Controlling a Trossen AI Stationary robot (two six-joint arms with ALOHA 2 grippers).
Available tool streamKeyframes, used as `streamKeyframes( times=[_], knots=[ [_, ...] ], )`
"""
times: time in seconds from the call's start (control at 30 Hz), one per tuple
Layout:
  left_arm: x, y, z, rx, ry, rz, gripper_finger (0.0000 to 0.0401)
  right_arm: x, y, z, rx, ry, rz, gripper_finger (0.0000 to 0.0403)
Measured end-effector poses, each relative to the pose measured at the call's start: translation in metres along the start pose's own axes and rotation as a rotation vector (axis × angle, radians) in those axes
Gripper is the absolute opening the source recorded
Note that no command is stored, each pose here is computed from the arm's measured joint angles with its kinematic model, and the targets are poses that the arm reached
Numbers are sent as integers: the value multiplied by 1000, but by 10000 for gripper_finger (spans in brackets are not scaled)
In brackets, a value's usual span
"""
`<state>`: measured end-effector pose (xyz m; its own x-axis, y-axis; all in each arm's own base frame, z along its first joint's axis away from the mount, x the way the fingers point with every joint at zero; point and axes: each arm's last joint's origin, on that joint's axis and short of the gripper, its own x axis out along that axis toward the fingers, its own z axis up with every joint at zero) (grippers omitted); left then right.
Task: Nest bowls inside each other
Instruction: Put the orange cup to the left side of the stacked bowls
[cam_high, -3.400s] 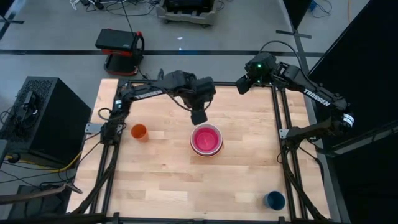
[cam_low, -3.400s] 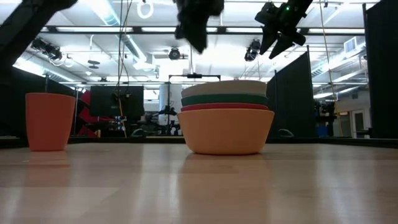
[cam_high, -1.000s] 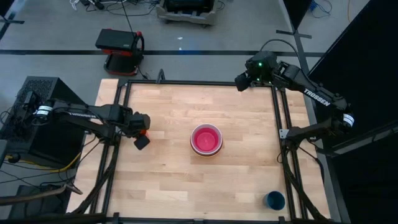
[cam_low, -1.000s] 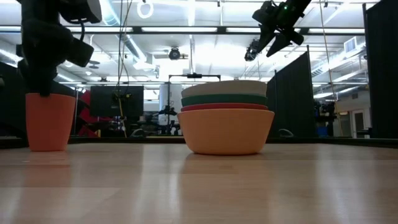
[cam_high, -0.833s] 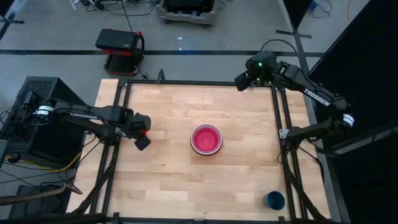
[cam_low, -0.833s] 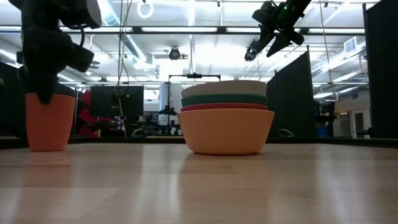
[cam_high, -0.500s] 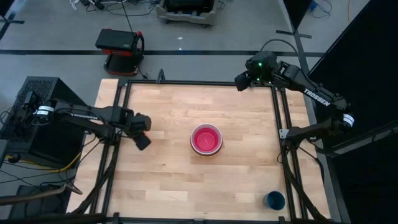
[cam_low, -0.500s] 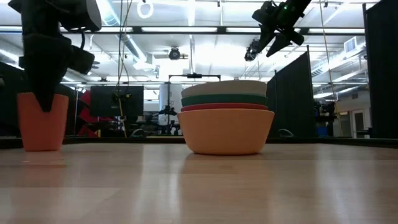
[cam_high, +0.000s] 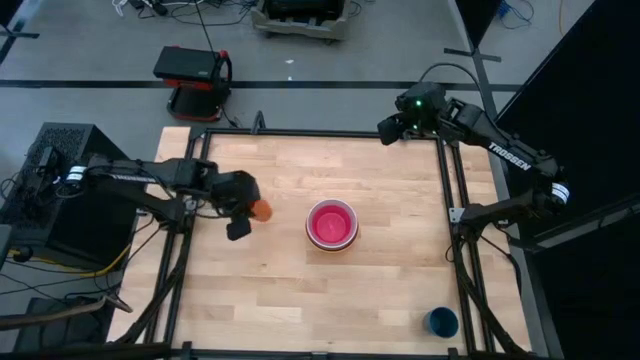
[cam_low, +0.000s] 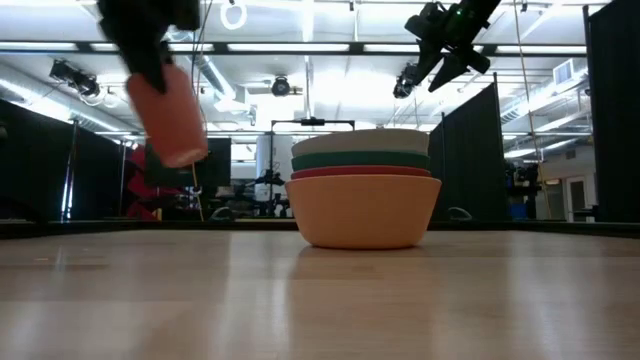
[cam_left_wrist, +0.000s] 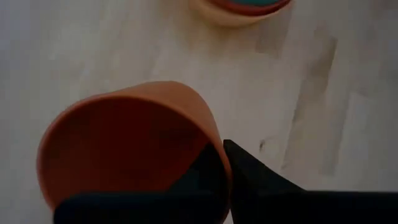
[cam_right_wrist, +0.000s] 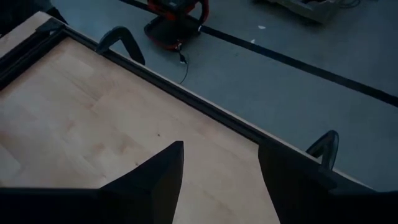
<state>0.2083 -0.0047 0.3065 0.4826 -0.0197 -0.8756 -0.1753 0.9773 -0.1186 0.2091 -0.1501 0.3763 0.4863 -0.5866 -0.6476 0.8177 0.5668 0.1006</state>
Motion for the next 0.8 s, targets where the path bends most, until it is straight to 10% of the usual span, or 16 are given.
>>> streamKeyframes(
  times=[0.8],
  knots=[
    [89,-38,24,478,337,-55,0,0,-2,0,28,0,-7,198]
  ],
)
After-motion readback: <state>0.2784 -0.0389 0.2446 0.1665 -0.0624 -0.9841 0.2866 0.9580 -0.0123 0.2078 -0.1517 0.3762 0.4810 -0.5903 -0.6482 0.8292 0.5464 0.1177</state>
